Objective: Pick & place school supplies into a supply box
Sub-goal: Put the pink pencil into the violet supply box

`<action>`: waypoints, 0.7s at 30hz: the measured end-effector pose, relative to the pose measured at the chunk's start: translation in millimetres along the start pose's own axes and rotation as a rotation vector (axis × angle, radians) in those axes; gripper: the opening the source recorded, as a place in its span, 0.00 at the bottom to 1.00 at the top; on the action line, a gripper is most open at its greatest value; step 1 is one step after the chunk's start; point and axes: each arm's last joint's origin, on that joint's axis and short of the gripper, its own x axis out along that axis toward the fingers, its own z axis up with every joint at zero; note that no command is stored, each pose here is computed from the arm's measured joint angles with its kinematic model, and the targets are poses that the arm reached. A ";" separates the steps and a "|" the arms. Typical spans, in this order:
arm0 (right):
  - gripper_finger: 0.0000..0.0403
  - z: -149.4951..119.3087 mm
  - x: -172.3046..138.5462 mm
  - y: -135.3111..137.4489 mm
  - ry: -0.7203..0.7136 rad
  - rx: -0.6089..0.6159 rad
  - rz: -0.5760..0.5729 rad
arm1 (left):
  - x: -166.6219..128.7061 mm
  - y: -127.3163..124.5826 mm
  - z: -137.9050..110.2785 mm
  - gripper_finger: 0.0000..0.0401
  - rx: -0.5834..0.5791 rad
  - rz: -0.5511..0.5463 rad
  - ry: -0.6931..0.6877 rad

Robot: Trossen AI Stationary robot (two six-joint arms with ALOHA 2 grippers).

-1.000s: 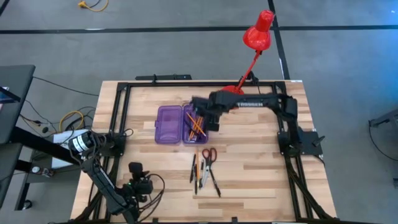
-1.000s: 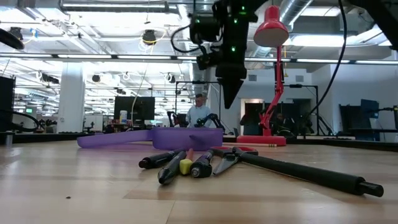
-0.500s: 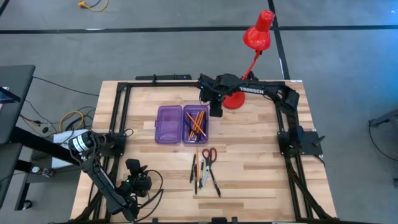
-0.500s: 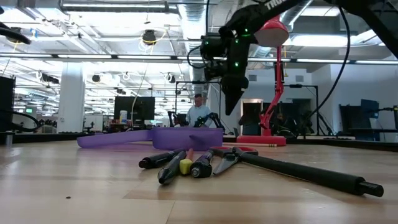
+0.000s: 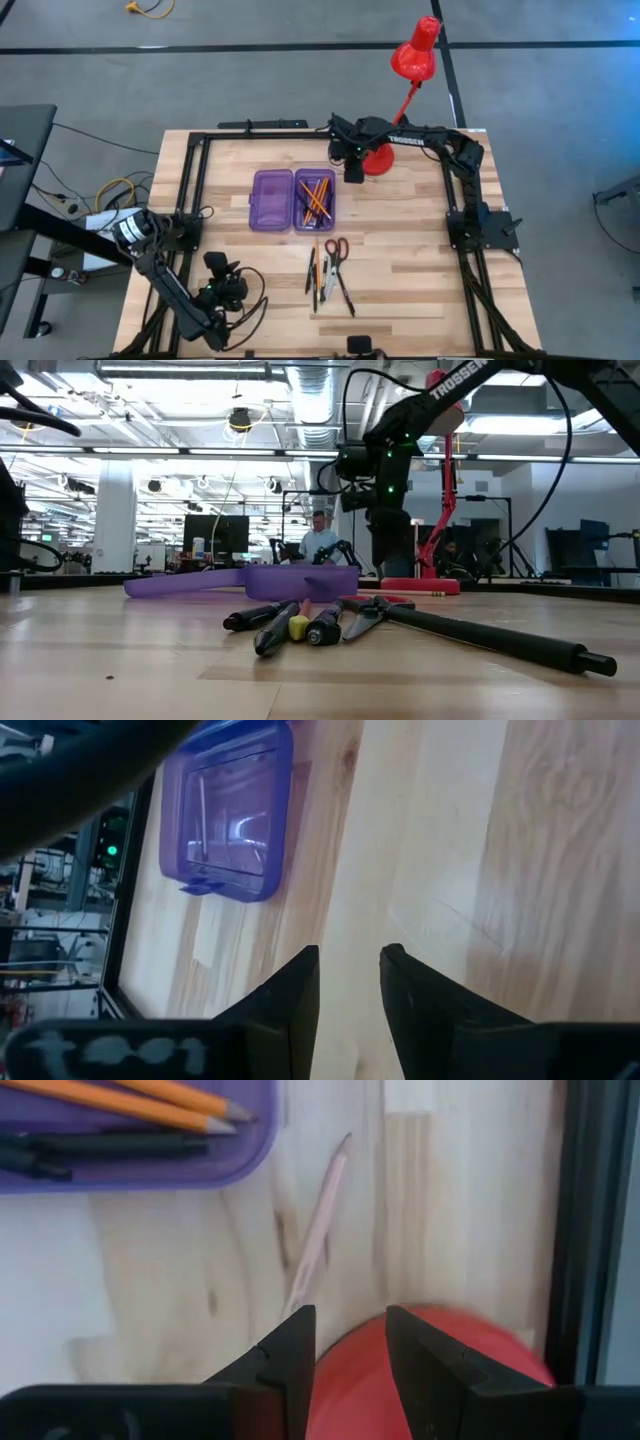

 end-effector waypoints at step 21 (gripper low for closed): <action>0.29 -7.9 23.6 5.4 -0.071 -0.036 0.045 | 1.6 3.0 1.4 0.25 0.011 0.027 -0.003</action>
